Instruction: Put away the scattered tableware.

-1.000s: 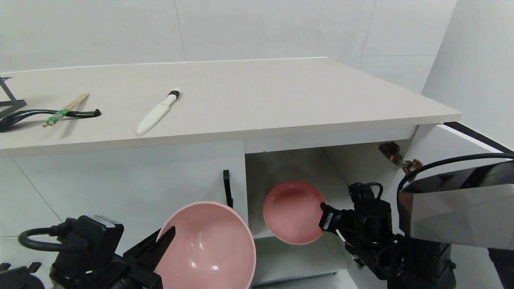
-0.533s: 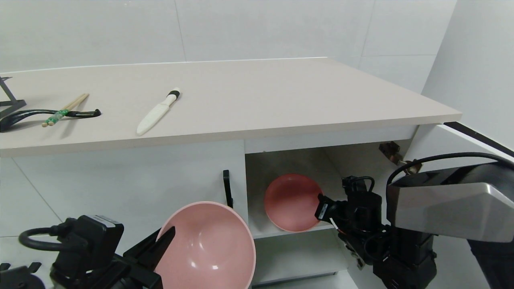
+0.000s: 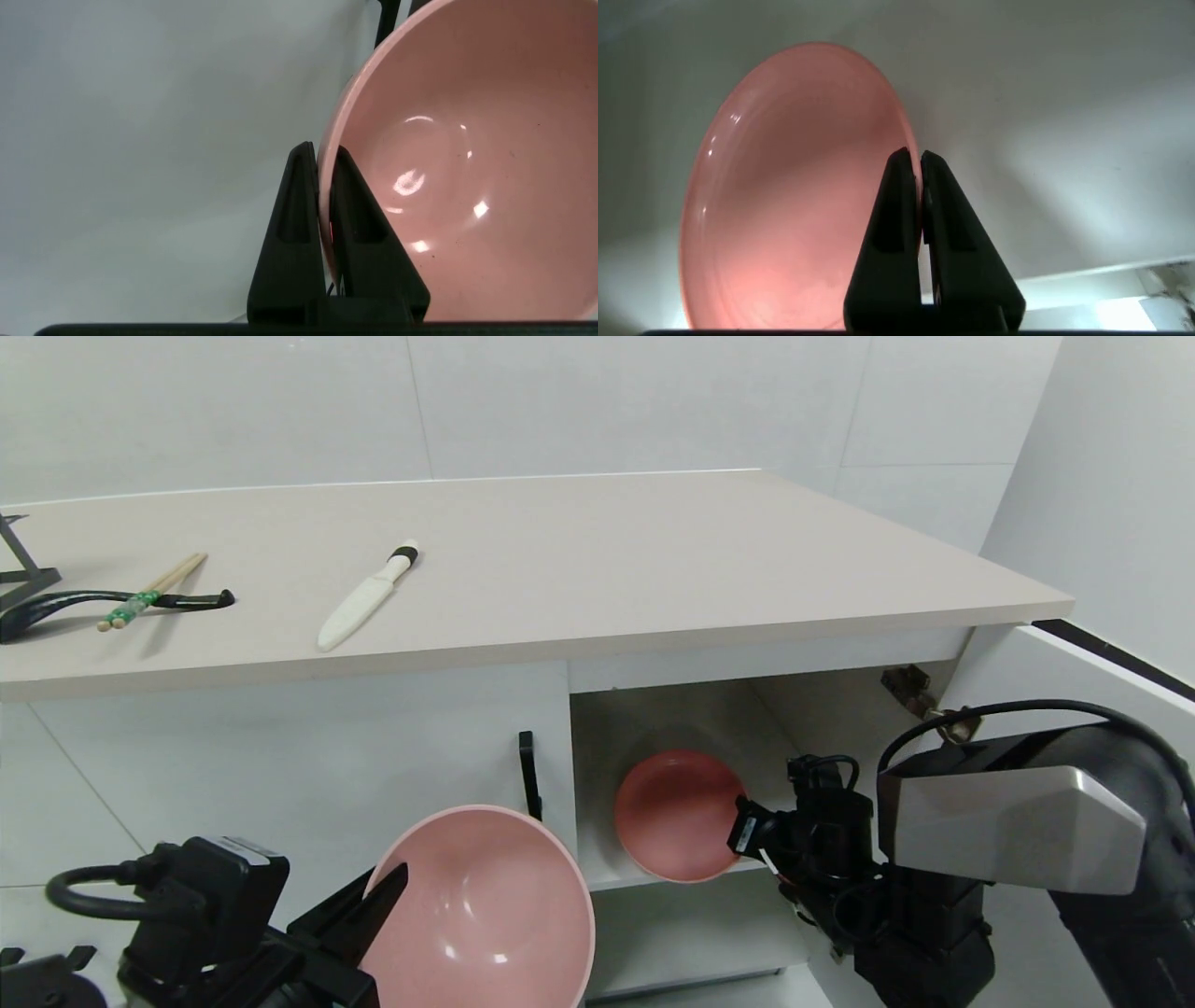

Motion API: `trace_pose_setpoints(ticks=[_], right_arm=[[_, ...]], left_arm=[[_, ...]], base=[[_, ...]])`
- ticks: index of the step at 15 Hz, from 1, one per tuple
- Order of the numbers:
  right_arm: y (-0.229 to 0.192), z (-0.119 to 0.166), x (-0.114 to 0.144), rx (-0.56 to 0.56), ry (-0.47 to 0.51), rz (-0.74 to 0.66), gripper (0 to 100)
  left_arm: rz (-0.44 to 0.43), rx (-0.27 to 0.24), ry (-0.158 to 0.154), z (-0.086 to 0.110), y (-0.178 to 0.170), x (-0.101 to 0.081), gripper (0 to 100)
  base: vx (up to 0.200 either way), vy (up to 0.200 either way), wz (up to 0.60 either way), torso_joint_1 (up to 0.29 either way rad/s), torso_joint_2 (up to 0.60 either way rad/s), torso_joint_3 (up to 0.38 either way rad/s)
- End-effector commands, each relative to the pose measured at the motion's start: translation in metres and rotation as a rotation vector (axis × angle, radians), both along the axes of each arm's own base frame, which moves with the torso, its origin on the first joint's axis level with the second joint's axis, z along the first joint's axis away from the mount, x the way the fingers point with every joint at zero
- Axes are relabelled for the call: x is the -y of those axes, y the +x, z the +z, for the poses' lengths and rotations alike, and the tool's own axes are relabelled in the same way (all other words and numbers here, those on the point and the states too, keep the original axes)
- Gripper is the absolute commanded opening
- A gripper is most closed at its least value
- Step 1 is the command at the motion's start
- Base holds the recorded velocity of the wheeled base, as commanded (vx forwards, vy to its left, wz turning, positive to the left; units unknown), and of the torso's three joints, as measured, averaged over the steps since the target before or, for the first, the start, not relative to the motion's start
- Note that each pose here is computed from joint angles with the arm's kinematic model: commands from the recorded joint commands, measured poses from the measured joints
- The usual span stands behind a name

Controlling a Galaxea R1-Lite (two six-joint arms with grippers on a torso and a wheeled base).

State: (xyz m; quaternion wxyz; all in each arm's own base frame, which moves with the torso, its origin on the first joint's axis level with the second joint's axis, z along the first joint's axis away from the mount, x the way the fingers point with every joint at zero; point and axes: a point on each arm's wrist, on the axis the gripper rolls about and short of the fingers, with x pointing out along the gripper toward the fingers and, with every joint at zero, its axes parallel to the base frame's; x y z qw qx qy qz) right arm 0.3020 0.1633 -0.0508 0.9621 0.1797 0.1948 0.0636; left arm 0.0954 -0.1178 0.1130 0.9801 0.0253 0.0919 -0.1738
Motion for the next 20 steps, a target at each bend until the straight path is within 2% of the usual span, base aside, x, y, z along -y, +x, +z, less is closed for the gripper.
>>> trace_pose_setpoints(ticks=[1, 11, 14, 16, 20], right_arm=[[0.004, -0.007, -0.002, -0.003, 0.0, 0.003, 0], [0.025, -0.016, -0.002, 0.013, 0.062, 0.102, 0], [0.035, -0.026, 0.009, 0.011, 0.039, 0.112, 0], [0.031, -0.042, 0.013, -0.027, -0.009, 0.12, 0], [0.032, -0.04, 0.009, -0.014, -0.005, 0.127, 0]], left_arm=[[0.0, -0.001, 0.001, 0.0, 0.0, 0.0, 0], [0.008, -0.004, 0.006, -0.001, 0.001, 0.0, 0], [0.008, -0.005, 0.007, -0.001, 0.001, 0.0, 0], [0.008, -0.005, 0.007, -0.001, 0.001, 0.0, 0], [0.008, -0.007, 0.009, -0.002, 0.001, 0.0, 0]], base=[[0.0, 0.0, 0.0, 0.0, 0.0, 0.0], [0.0, 0.0, 0.0, 0.0, 0.0, 0.0], [0.0, 0.0, 0.0, 0.0, 0.0, 0.0], [0.0, 0.0, 0.0, 0.0, 0.0, 0.0], [0.0, 0.0, 0.0, 0.0, 0.0, 0.0]])
